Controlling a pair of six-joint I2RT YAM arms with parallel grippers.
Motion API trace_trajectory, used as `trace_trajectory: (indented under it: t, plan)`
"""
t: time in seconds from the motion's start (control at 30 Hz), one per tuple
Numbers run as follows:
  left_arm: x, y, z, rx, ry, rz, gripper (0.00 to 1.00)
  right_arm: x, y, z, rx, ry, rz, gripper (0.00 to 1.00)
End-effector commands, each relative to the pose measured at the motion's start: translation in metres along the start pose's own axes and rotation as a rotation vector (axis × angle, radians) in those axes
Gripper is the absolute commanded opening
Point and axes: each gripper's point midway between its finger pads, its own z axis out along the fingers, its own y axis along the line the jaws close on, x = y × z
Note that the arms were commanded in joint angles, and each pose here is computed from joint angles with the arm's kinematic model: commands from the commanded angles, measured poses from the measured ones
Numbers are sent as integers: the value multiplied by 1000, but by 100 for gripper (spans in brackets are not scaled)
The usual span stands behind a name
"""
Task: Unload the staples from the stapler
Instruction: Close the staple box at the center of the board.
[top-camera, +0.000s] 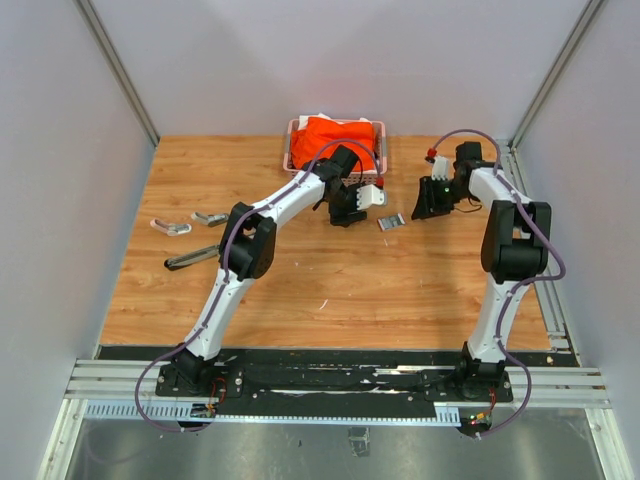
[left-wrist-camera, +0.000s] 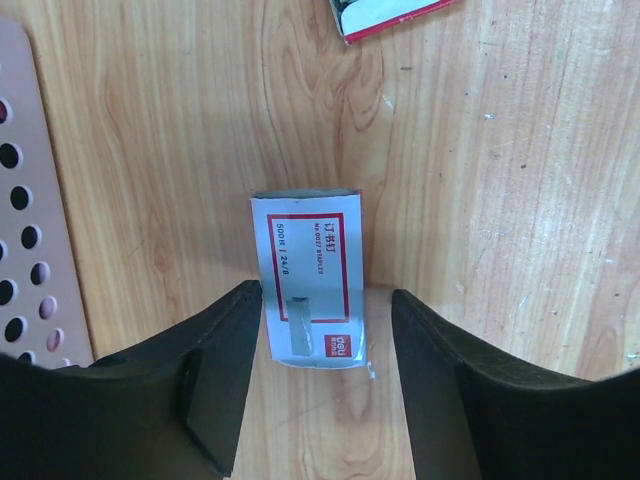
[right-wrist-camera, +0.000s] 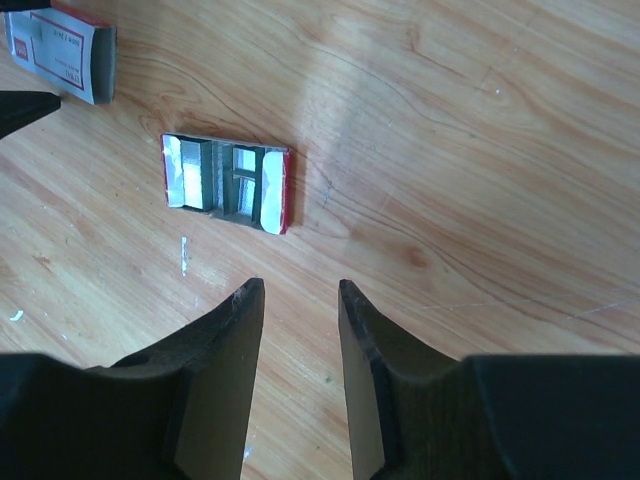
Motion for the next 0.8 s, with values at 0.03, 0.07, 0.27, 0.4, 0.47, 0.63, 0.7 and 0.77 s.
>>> trace_trajectory:
  t: [0.03,0.07,0.27,0.4,0.47,0.63,0.7,0.77]
  plan:
    - [11,-22,17,69,25,-86,58,0,2,7,-45,-4,60,37]
    - [11,-22,16,67,24,-86,57,0,1,8,-43,-2,61,37]
    - [7,-22,11,56,12,-107,54,2,-2,16,-52,11,71,37]
    - [4,-24,6,44,5,-150,53,-1,-2,20,-71,4,81,37]
    - [2,-26,3,43,-8,-168,52,-3,-2,22,-78,-3,82,37]
    - [0,-43,2,52,-22,-205,52,-5,-2,31,-94,-1,84,36]
    - [0,-49,4,58,-19,-207,52,-8,-3,33,-95,-8,81,36]
    - [0,-57,6,72,-13,-210,52,-12,-4,36,-96,-16,78,36]
